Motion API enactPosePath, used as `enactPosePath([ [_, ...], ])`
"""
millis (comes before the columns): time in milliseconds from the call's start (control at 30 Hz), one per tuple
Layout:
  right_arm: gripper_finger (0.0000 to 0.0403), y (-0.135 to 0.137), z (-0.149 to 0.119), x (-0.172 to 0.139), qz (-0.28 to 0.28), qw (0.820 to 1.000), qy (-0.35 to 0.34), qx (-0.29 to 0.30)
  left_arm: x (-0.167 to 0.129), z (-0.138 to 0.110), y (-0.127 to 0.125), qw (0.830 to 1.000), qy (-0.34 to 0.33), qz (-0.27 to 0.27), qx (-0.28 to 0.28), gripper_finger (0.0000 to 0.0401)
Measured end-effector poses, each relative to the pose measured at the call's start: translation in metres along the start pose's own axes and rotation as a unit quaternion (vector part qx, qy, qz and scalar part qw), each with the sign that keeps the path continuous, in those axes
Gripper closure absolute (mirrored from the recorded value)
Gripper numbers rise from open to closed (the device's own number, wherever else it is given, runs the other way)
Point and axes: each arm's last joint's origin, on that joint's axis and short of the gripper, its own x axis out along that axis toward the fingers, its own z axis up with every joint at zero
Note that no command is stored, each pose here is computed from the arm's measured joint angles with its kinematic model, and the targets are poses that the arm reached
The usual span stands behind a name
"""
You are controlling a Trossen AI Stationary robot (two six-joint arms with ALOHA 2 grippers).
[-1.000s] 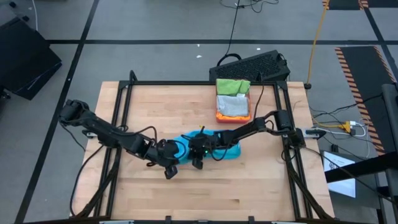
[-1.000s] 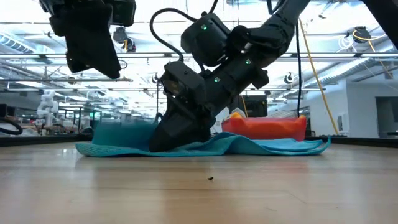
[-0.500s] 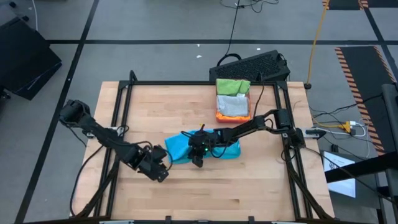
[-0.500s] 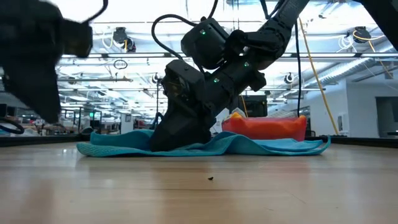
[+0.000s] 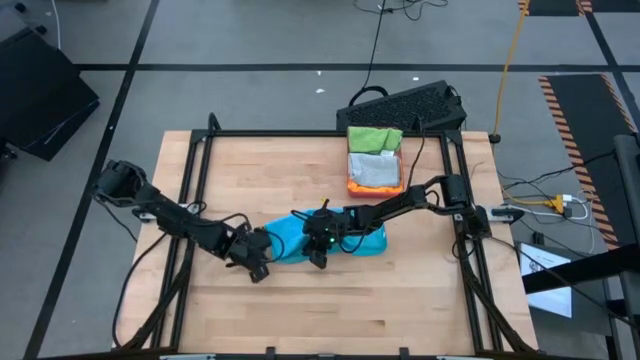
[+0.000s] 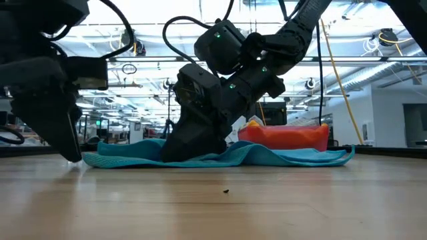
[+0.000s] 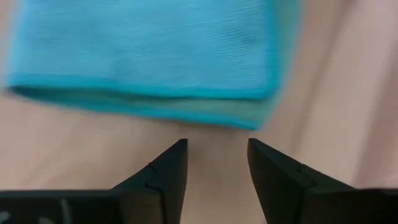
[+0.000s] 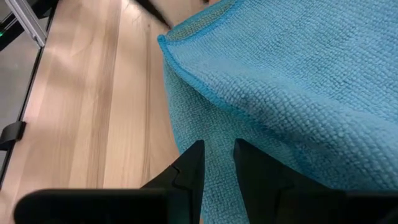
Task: Fold microfiber towels
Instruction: Fold the blue microfiber cloth
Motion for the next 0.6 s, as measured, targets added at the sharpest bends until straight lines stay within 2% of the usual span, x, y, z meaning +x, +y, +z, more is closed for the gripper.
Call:
enactPosePath([
  [100,0.0321,0.0,0.0,0.0,0.0,1.0,0.0,0.0,0.004,-0.001,-0.002,0.999,-0.006,-0.053,0.008,0.0218],
  [267,0.0321,0.0,0.0,0.0,0.0,1.0,0.0,-0.001,0.006,-0.003,-0.001,0.998,-0.018,-0.063,0.004,0.0209],
  [433,0.0321,0.0,0.0,0.0,-0.001,1.0,0.0,-0.001,0.004,0.007,-0.007,0.993,-0.063,-0.103,0.018,0.0222],
  [600,0.0321,0.0,0.0,0.0,-0.003,1.0,-0.001,-0.001,0.003,0.011,-0.01,0.989,-0.069,-0.13,0.007,0.0246],
])
